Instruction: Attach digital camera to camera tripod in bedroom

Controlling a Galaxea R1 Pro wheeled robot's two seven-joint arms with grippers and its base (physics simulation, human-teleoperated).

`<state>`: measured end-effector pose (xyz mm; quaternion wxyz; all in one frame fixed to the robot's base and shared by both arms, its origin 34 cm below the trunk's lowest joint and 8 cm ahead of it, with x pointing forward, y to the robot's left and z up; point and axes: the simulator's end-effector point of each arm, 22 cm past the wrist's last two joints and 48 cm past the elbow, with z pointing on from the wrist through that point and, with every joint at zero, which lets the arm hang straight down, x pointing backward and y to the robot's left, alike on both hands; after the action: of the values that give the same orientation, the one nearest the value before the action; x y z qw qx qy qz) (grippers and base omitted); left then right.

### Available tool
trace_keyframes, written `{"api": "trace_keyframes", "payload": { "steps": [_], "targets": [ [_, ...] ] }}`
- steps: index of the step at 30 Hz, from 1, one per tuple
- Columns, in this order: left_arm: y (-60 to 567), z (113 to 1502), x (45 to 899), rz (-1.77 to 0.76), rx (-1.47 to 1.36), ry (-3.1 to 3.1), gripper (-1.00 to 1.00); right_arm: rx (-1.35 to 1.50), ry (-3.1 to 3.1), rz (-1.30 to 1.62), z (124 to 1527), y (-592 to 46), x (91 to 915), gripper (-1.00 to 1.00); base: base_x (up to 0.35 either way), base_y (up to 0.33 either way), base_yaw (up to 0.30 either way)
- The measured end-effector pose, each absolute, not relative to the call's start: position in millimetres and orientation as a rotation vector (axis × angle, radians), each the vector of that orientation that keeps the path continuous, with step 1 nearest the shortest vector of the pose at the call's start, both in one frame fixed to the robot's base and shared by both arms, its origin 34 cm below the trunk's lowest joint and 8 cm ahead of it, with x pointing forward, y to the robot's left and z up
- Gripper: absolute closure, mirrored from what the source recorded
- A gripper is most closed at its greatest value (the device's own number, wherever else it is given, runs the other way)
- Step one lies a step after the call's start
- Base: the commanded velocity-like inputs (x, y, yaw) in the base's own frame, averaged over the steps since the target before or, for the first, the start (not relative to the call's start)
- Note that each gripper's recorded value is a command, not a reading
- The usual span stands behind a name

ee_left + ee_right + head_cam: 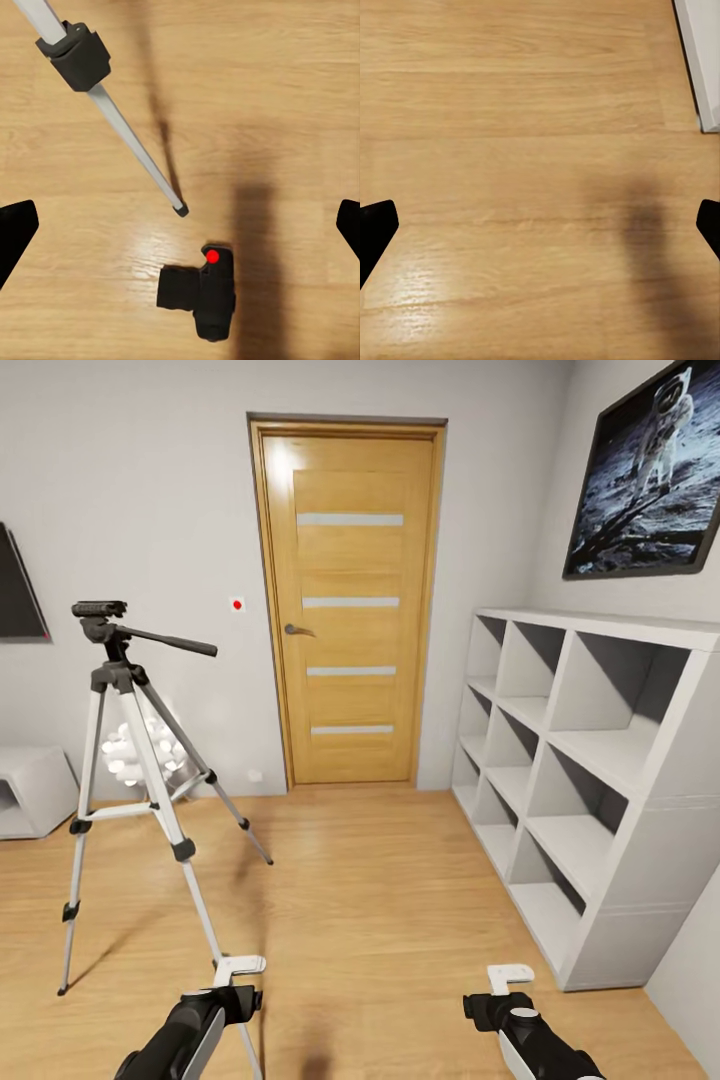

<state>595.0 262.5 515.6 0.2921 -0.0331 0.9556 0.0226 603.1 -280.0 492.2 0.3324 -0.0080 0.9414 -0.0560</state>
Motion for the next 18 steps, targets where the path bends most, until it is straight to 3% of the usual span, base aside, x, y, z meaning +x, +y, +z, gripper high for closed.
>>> {"api": "trace_keyframes", "payload": {
  "steps": [18],
  "targets": [
    [263, 478, 588, 0.066, -0.088, 2.550, -1.00, -0.019, 2.457, -0.147, 456, -280, 598, -1.00, 0.000, 0.000, 0.000]
  ]
}}
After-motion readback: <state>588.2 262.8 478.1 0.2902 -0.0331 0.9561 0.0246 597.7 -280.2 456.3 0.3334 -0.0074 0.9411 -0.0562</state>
